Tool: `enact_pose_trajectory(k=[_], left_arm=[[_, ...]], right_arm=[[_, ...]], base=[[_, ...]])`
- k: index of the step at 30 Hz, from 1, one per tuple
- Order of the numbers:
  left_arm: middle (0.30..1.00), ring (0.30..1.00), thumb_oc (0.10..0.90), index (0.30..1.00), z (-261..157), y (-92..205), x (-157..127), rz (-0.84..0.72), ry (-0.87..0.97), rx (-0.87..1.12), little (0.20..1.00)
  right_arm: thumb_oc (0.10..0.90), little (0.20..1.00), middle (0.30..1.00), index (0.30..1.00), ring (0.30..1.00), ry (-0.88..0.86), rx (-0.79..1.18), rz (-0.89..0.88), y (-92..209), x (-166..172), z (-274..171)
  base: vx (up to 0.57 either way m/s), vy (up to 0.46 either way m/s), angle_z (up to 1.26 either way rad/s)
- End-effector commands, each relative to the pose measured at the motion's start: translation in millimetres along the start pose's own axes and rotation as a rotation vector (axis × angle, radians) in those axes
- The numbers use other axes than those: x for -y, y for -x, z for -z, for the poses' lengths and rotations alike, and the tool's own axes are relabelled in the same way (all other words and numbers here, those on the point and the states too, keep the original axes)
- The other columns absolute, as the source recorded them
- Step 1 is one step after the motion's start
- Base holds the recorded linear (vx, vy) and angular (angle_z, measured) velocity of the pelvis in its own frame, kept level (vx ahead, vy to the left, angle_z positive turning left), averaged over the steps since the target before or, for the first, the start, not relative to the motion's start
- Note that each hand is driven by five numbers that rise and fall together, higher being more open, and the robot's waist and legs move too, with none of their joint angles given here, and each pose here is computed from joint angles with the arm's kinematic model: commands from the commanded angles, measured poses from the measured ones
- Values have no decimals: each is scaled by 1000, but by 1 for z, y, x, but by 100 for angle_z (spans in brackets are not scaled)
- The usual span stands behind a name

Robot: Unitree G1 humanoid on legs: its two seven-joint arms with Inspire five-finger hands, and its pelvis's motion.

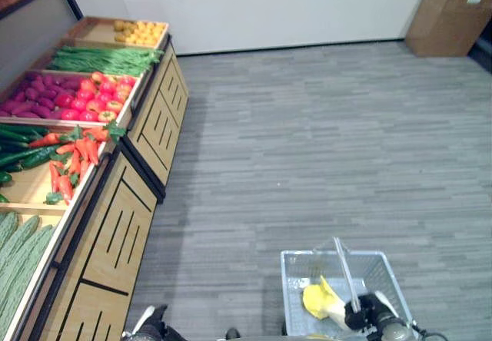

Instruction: Get the vegetables into the basket

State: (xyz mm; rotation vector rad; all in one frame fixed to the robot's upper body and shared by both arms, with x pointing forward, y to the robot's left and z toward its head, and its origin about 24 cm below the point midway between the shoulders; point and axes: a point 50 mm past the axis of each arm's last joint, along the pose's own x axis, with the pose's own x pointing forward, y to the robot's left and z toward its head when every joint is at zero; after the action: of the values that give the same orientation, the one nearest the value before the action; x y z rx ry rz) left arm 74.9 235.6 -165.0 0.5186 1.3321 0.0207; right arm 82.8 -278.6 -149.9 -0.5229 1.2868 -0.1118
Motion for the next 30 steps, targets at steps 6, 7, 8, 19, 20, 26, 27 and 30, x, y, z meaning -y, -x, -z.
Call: enact_pose_trajectory(k=[6, 7, 8, 19, 20, 26, 27, 30], left_arm=[[1000, 1000, 900, 1000, 23, 0, -8, -43, 55, -112, 1000], [1000, 1000, 900, 1000, 23, 0, -8, -43, 55, -112, 1000], [1000, 1000, 900, 1000, 24, 0, -8, -44, 55, -113, 1000], [1000, 1000, 900, 1000, 20, 0, -8, -44, 53, -98, 1000], [1000, 1000, 900, 1000, 19, 0, -9, -46, 52, -96, 1000], [1000, 1000, 900, 1000, 17, -1, -11, -51, 53, -88, 1000], [1000, 1000, 900, 1000, 15, -1, -13, -54, 52, -83, 1000], [1000, 1000, 900, 1000, 12, -2, -18, -65, 51, -72, 1000]], right_arm=[[400, 300, 300, 300, 300, -31, -107, -29, 2, -19, 20], [400, 300, 300, 300, 300, -31, -107, -29, 2, -19, 20], [400, 300, 300, 300, 300, -29, -110, -29, 2, -20, 20], [400, 300, 300, 300, 300, -9, -112, -34, 3, -22, 20], [400, 300, 300, 300, 300, -4, -110, -37, 2, -22, 19], [400, 300, 300, 300, 300, -13, -106, -30, 2, -20, 17], [400, 300, 300, 300, 300, -23, -100, -24, 1, -18, 14], [400, 300, 300, 300, 300, -42, -90, -18, 0, -15, 10]], base=[[13, 21, -7], [0, 0, 0], [0, 0, 0], [9, 22, 0], [34, 97, 0], [40, 112, -3], [26, 85, -7], [60, 150, -5]])
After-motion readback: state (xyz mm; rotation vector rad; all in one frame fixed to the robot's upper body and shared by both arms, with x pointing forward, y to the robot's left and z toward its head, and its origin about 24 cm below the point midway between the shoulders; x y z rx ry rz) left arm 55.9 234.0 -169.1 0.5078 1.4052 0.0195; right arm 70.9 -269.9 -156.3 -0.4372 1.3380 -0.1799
